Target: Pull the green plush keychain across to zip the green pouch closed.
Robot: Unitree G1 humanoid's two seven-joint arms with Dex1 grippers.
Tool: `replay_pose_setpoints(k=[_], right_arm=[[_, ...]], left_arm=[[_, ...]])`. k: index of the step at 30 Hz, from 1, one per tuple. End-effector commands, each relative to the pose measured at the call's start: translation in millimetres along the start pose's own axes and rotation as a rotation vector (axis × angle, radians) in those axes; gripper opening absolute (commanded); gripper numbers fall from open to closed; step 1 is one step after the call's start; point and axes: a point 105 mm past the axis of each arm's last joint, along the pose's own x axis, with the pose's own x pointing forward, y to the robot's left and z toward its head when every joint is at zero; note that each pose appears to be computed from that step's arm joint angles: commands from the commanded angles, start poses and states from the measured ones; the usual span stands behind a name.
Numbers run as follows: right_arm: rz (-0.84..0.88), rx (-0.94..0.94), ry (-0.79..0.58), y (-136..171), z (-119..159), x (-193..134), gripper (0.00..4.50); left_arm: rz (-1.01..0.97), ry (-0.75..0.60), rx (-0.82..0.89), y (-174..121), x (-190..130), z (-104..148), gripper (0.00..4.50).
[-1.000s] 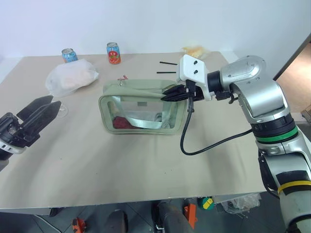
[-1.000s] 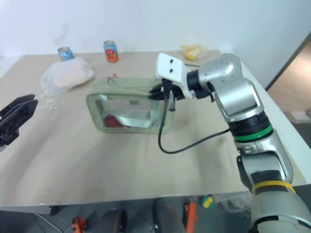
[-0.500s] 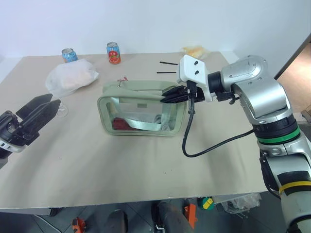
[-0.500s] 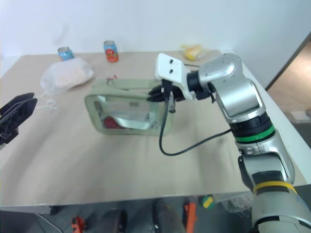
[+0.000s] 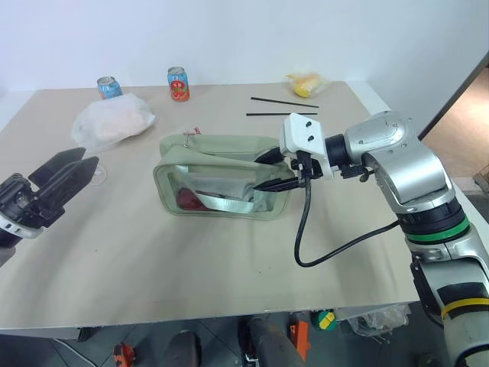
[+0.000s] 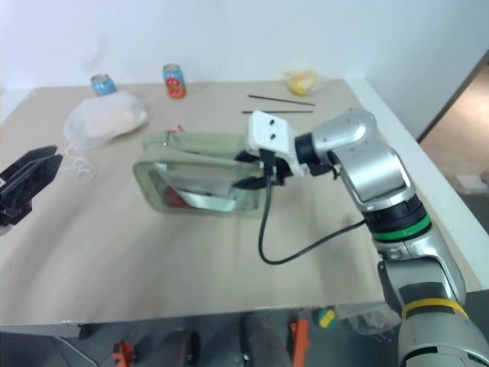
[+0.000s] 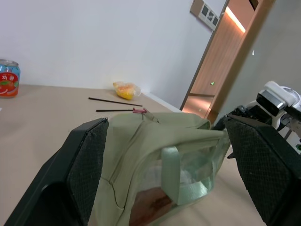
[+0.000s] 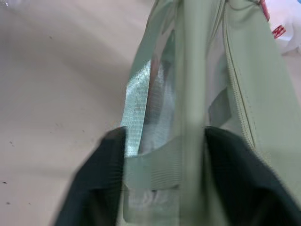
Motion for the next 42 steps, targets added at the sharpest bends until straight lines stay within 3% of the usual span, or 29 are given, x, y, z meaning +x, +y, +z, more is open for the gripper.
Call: replay_pose_setpoints(k=[1, 2, 5, 12, 18, 29, 33, 42], right_arm=[[-0.06, 0.048, -0.119, -10, 17, -27, 4.11], [-0.045, 0.088, -0.167, -10, 20, -35, 4.4], [-0.019, 0.159, -0.256, -5, 21, -58, 4.47], [-0.126, 0.254, -0.11, -5, -31, -79, 4.47], [-0.147, 0.305, -0.06, -1, -56, -67, 4.47], [-0.088, 0.306, -0.135, -4, -44, -33, 4.47], [-0.099, 0.293, -0.164, -9, -39, -29, 3.35], [-0.071, 0.302, -0.187, -3, -42, -27, 0.17]], left_arm=[[-0.007, 0.054, 0.036, -1, 2, -5, 4.08], [-0.005, 0.071, 0.037, 0, 2, -8, 4.08], [0.008, 0.09, 0.031, 6, 2, -13, 4.08], [-0.001, 0.077, 0.02, 10, 7, -12, 4.08], [-0.016, 0.08, 0.012, 9, 13, -14, 4.08], [-0.012, 0.072, 0.009, 11, 16, -13, 4.08], [0.003, 0.061, 0.0, 12, 15, -13, 4.08], [0.013, 0.049, -0.02, 16, 15, -14, 4.08]])
